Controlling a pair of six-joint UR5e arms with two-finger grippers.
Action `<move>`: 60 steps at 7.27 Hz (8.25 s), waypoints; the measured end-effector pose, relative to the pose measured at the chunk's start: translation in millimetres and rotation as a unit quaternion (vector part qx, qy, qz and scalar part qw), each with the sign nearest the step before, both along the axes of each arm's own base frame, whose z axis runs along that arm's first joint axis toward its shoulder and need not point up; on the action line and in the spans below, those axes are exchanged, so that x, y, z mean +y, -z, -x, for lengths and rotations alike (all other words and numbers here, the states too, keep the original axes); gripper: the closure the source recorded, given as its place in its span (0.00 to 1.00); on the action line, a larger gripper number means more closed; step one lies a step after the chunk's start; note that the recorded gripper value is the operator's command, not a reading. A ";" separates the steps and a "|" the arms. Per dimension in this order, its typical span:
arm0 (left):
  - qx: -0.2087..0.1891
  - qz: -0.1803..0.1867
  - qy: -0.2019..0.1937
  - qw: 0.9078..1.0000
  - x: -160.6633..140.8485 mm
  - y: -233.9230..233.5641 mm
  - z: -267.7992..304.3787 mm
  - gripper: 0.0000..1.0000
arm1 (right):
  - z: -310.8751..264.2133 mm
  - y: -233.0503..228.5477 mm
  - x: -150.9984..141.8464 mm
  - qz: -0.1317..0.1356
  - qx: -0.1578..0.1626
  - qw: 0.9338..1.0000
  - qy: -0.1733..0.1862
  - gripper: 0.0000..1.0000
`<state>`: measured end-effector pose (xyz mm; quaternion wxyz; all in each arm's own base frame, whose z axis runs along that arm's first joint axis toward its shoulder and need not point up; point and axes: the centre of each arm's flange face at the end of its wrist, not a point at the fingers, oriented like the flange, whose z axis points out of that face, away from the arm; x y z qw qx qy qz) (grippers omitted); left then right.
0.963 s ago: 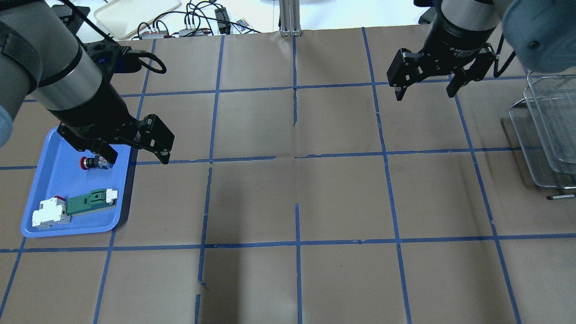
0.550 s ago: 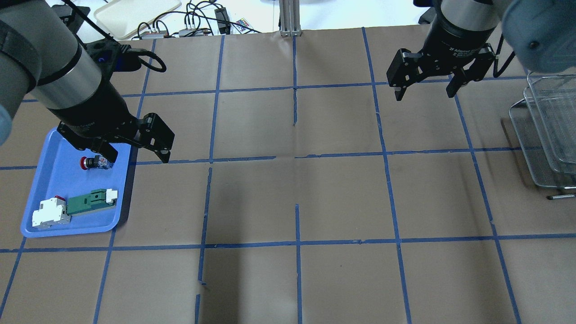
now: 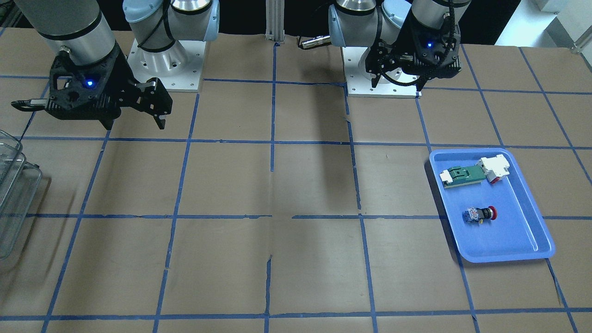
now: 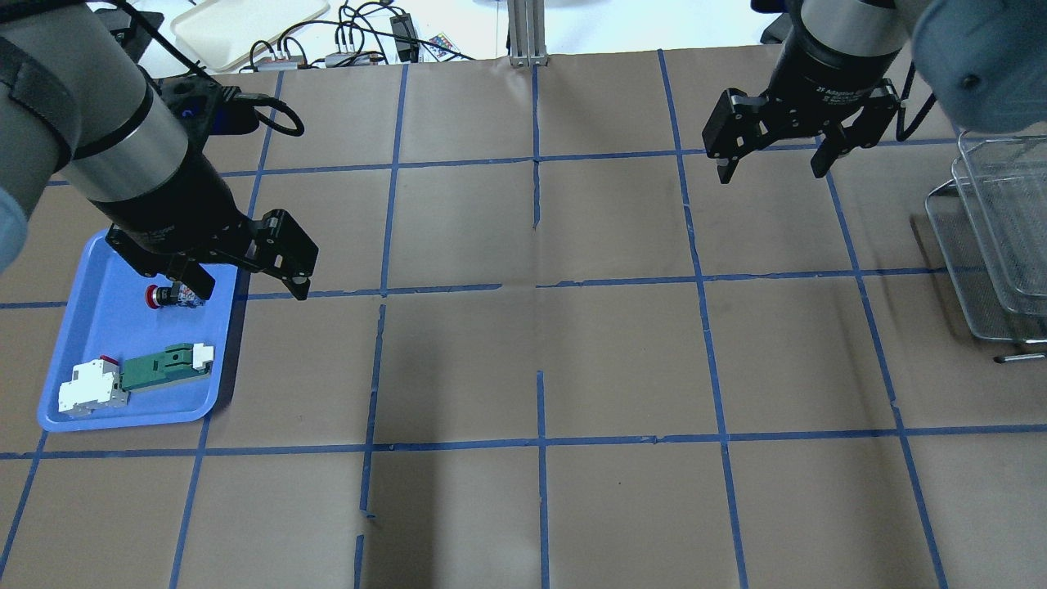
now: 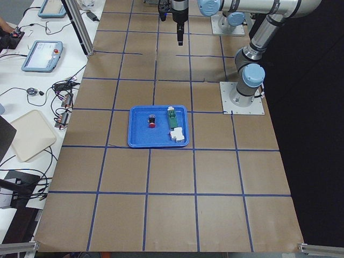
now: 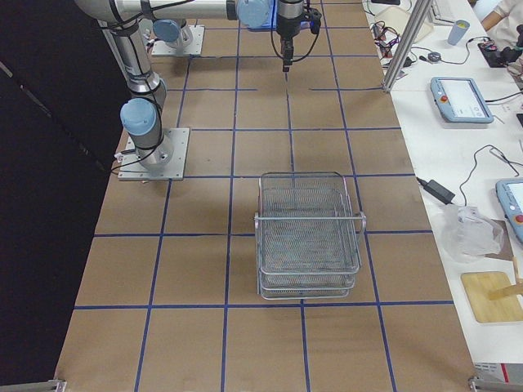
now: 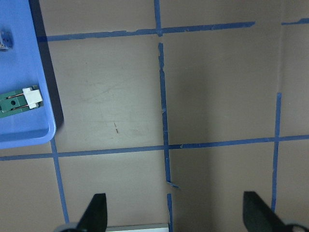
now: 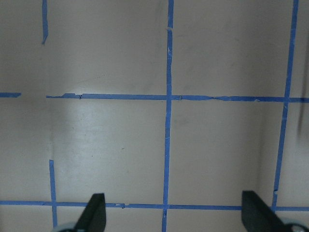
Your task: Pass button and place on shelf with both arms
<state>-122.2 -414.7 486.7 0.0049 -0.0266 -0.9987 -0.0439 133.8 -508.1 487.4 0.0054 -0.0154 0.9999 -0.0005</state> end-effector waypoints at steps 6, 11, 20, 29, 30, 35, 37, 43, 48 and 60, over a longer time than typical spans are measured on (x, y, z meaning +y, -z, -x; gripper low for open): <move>-0.003 0.022 -0.060 0.998 -22.9 4.9 -41.7 0.00 | -0.6 0.6 0.3 0.000 0.000 1.000 -0.001 0.00; -0.017 0.076 -0.373 0.924 -60.3 19.1 -245.4 0.00 | -0.8 0.9 0.2 -0.001 0.000 1.000 -0.001 0.00; 0.138 -0.041 -0.697 0.703 -114.5 210.8 -416.2 0.00 | -2.9 2.8 -0.9 -0.003 -0.011 1.000 -0.001 0.00; 0.165 -0.115 -0.732 0.651 -133.8 301.0 -427.6 0.00 | -2.9 4.0 -0.7 -0.004 -0.011 1.000 -0.005 0.00; 0.164 -0.121 -0.732 0.650 -133.1 306.0 -427.0 0.00 | -2.8 3.8 -0.3 -0.003 -0.010 1.000 -0.005 0.00; 0.159 -0.160 -0.730 0.645 -123.5 325.2 -418.0 0.03 | -6.8 4.6 0.0 -0.005 -0.030 0.999 -0.027 0.00; 0.158 -0.162 -0.728 0.647 -122.8 329.6 -417.8 0.03 | -6.9 5.1 0.1 -0.006 -0.031 0.999 -0.025 0.00; 0.159 -0.155 -0.718 0.659 -123.3 329.6 -420.4 0.09 | 1.1 4.4 2.3 -0.011 0.010 1.000 -0.026 0.00; 0.161 -0.155 -0.726 0.650 -115.0 330.8 -432.4 0.12 | 0.9 3.5 2.0 -0.008 0.012 1.000 -0.025 0.00; 0.162 -0.165 -0.729 0.644 -113.5 328.1 -430.7 1.00 | -38.5 30.8 45.7 -0.039 -0.020 0.998 -0.054 0.00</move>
